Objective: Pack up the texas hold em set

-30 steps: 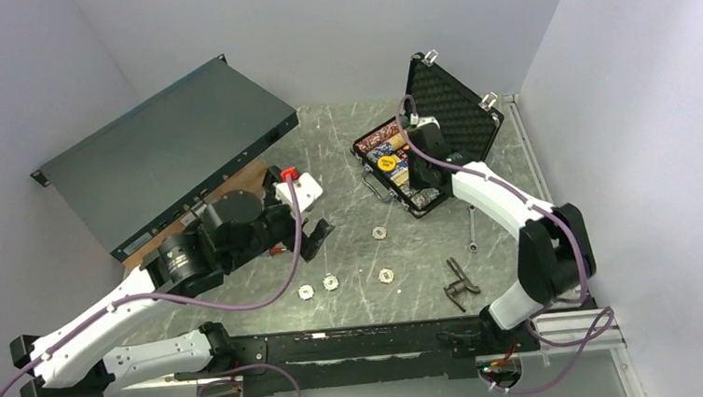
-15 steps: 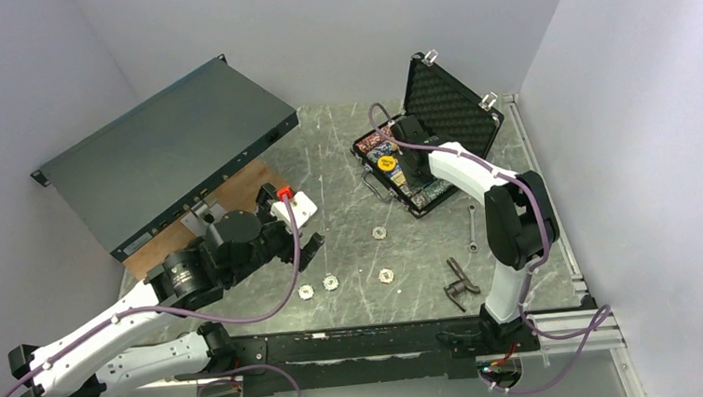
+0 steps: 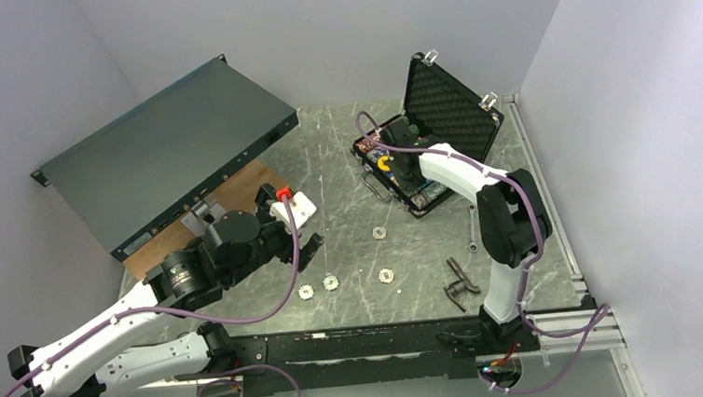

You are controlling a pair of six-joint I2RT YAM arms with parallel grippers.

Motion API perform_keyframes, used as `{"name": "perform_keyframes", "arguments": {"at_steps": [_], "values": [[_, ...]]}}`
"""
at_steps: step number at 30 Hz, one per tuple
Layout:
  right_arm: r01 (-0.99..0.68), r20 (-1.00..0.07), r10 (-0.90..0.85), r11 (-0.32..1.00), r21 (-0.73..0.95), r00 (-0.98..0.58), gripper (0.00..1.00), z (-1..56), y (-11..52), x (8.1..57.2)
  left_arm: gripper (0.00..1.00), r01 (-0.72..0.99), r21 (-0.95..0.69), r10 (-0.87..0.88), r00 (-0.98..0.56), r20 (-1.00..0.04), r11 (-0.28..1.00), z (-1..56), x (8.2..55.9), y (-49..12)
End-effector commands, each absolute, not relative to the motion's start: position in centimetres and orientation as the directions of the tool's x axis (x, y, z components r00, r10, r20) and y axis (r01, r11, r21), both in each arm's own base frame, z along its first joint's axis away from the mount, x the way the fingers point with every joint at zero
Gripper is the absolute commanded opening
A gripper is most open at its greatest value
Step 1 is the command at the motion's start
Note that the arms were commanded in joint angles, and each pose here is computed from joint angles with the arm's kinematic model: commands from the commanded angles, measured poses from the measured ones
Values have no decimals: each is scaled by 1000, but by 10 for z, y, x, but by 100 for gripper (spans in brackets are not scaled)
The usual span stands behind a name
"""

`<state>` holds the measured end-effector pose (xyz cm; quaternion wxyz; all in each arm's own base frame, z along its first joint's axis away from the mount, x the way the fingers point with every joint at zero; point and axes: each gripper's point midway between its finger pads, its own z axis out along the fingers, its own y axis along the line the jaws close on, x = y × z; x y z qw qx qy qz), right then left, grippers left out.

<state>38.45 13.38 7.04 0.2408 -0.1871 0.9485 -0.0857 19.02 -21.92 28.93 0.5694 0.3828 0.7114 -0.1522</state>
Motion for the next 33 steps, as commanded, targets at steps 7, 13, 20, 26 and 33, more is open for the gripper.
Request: {"name": "perform_keyframes", "arguments": {"at_steps": [7, 13, 20, 26, 33], "values": [[-325, -464, -409, 912, -252, -786, 4, 76, 143, 404, 97, 703, 229, 348, -28, -937, 673, 304, 195, -220], [-309, -488, -402, 914, -263, -774, 4, 92, 141, 401, 97, 705, 231, 355, -33, -934, 671, 301, 195, -222], [-281, -487, -390, 917, -284, -781, 5, 107, 127, 383, 97, 711, 231, 363, -37, -931, 665, 300, 195, -224], [-310, -493, -400, 916, -256, -773, 7, 101, 135, 386, 97, 718, 229, 368, -41, -929, 657, 297, 195, -227], [-339, -481, -416, 909, -244, -771, 9, 91, 144, 397, 98, 709, 236, 378, -47, -925, 665, 294, 197, -225]]}}
